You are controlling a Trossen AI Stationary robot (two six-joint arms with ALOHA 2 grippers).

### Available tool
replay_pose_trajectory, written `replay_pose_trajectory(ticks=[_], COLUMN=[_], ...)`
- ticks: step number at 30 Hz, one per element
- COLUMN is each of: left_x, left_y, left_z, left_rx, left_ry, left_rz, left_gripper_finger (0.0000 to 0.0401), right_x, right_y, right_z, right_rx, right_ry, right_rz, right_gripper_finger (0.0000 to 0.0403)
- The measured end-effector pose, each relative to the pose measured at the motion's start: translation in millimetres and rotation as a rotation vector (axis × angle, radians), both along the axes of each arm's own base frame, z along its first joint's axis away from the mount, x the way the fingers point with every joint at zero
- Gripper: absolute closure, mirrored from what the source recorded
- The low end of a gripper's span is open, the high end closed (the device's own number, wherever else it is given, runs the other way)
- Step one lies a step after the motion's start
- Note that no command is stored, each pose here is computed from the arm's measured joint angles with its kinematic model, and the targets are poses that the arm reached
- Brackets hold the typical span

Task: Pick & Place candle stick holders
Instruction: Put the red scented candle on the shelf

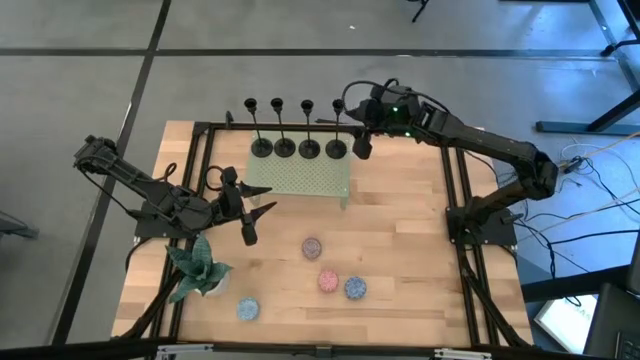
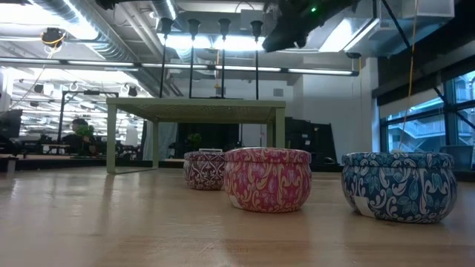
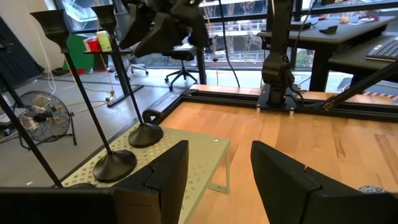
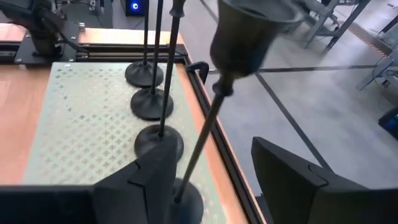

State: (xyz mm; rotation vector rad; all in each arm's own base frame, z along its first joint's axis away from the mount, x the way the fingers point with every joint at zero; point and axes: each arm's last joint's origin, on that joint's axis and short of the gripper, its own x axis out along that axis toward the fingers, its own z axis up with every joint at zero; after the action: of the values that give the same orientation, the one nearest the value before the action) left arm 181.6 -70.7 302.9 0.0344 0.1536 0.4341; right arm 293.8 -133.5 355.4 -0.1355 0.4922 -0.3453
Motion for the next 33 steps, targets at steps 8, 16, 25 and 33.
replay_pose_trajectory(ticks=[8, 16, 25, 33], left_x=[0.0, 0.5, 10.7, 33.4], left_y=[0.0, -1.0, -11.4, -24.5], left_z=[0.0, -0.3, -10.3, -40.1], left_rx=[0.0, -0.007, -0.053, 0.005], left_ry=[0.0, 0.005, 0.067, 0.215], left_rz=[-0.001, -0.038, -0.235, -0.271], left_gripper_finger=[0.023, 0.023, 0.023, 0.0217], right_x=[-47.0, -66.5, -50.7, -51.3], right_y=[26.8, 83.7, 146.8, 176.5], right_z=[27.7, 17.6, -50.4, -102.1], right_rx=[0.1, 0.38, 0.415, 0.404], right_ry=[0.008, 0.185, 0.306, 0.283], right_rz=[-0.025, 0.098, 0.315, 0.436], right_gripper_finger=[0.0191, 0.0191, 0.0191, 0.0191])
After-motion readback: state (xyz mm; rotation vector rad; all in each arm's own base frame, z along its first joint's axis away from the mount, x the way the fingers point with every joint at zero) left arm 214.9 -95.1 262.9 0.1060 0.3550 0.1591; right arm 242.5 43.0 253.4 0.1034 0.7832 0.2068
